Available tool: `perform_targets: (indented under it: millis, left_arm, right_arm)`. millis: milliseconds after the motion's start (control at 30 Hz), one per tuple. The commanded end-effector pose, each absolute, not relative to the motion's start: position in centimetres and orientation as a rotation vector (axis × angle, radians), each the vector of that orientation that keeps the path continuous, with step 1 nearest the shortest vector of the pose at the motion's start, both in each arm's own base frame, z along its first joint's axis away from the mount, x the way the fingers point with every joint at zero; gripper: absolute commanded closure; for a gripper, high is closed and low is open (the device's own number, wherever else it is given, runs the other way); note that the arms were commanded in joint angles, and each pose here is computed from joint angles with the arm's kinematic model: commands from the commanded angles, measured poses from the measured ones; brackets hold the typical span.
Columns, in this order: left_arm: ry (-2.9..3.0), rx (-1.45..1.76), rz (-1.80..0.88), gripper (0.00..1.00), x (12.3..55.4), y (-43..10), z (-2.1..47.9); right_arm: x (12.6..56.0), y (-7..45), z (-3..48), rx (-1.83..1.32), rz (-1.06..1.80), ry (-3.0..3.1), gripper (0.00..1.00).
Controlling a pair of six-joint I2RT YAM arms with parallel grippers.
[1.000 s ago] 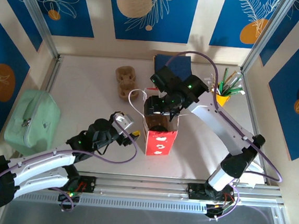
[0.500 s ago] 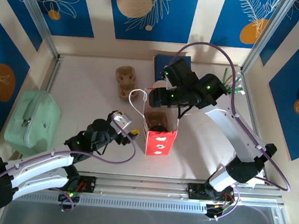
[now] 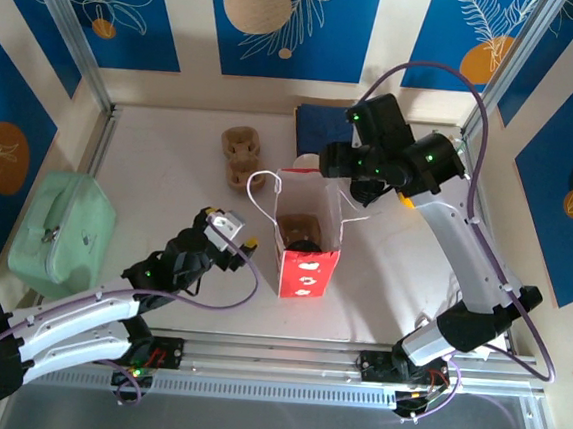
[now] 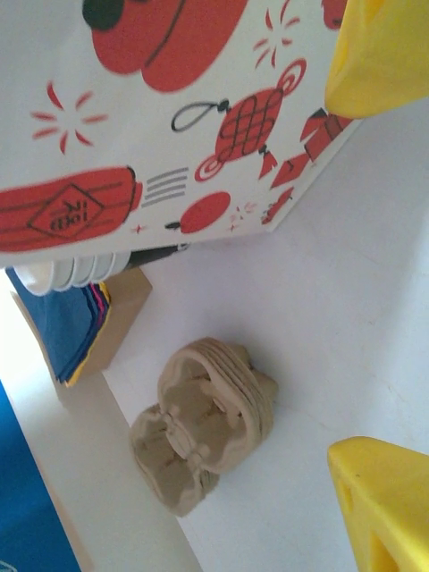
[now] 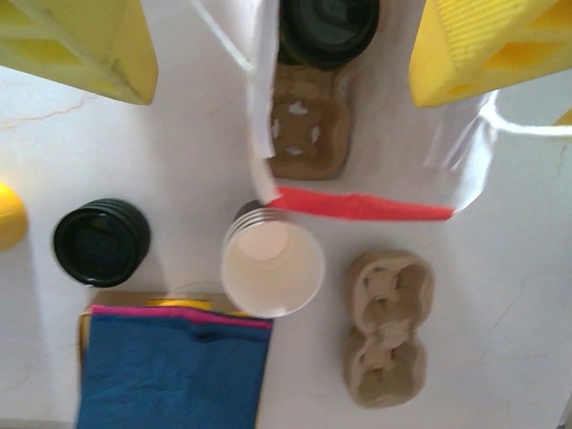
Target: Pack the takeout coffee
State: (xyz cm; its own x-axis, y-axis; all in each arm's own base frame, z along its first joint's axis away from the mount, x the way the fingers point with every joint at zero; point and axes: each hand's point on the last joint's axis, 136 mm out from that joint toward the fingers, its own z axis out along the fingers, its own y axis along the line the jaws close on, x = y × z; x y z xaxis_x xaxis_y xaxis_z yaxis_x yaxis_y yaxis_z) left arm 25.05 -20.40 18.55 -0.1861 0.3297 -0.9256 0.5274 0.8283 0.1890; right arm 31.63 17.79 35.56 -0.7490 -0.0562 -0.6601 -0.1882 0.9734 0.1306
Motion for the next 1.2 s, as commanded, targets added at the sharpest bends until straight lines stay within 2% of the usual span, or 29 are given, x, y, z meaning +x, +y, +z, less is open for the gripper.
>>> perform_targets:
  millis: [0,533,933,1167]
  left_arm:
    - [1.772,0.590,-0.185,0.08,25.5,-20.0,20.4]
    - [1.786,0.465,-0.092,0.06,26.6,-18.2,20.7]
    - [1.773,0.322,0.012,0.03,27.3,-15.7,20.7]
    - [1.790,0.203,0.086,0.01,27.7,-13.4,20.8]
  right_arm:
    - [32.7,15.1,35.9,-0.132,0.168,2.379,0.25]
    - [36.1,4.3,33.5,0.260,0.085,2.359,0.26]
    - [38.5,-1.5,30.0,0.463,0.040,2.359,0.26]
    - [39.8,-3.2,27.7,0.497,0.020,2.375,0.24]
